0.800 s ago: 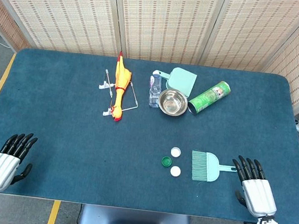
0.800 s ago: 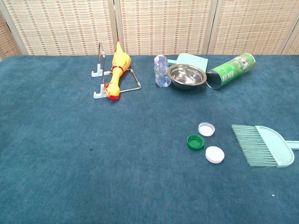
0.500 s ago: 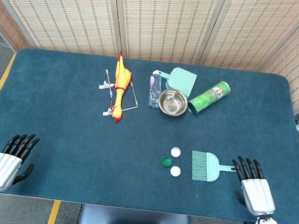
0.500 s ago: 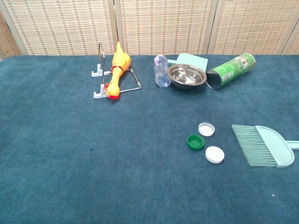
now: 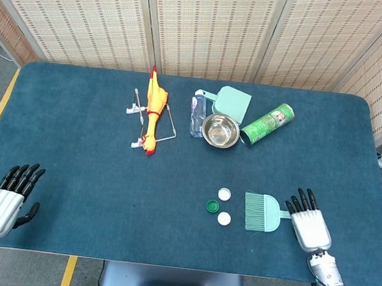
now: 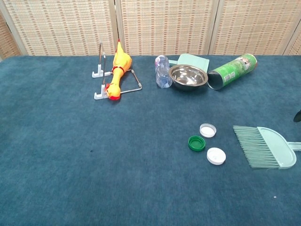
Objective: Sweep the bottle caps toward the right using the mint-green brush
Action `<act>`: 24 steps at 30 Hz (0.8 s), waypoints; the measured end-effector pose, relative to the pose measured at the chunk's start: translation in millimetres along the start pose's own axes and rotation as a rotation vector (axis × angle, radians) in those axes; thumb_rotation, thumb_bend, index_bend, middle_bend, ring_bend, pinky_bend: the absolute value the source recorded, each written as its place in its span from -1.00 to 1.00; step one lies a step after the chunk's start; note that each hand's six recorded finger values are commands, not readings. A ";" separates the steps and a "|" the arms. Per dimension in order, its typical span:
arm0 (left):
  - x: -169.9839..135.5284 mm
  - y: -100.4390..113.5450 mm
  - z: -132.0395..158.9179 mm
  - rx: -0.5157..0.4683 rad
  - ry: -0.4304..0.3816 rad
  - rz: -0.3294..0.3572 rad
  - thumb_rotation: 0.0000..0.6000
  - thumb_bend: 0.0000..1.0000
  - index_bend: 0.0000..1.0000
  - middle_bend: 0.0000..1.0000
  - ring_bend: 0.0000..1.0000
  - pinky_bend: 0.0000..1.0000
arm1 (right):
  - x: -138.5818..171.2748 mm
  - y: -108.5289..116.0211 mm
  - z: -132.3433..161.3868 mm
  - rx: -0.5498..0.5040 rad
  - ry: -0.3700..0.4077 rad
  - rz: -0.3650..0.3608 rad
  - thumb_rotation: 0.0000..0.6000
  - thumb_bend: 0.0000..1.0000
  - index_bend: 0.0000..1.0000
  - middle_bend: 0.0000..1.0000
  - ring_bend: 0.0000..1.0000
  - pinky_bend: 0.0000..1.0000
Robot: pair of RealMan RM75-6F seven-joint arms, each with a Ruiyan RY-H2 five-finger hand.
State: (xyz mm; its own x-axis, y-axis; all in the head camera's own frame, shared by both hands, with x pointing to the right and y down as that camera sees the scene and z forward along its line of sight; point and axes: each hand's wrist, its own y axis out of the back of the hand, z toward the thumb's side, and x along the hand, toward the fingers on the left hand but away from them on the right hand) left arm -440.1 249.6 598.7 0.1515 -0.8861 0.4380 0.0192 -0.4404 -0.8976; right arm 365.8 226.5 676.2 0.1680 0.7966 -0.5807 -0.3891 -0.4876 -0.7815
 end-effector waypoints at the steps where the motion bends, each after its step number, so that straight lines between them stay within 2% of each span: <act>1: 0.8 -1.0 -1.4 0.001 0.006 -0.003 1.00 -0.16 -1.00 -1.00 -1.00 -0.83 | -3.2 -2.8 0.5 0.004 -0.001 0.004 1.00 -0.61 -0.43 -0.54 -0.98 -1.00; 12: 5.1 -5.0 -11.1 0.021 0.050 -0.015 1.00 -0.15 -1.00 -1.00 -1.00 -0.83 | -26.0 -28.1 -4.1 0.013 -0.050 0.051 1.00 -0.61 -0.27 -0.42 -0.88 -0.93; 24: 6.1 -5.8 -12.1 0.015 0.054 -0.023 1.00 -0.15 -1.00 -1.00 -1.00 -0.83 | -30.2 -30.9 7.0 -0.003 -0.028 0.067 1.00 -0.61 -0.19 -0.36 -0.84 -0.93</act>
State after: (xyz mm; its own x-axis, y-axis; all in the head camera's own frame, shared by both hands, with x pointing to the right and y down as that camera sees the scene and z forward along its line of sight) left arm -451.3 245.0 607.1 0.0978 -0.8824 0.4602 0.0371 -0.4588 -0.8877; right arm 366.5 220.0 719.5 0.1165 0.7715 -0.6254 -0.3963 -0.5413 -0.7416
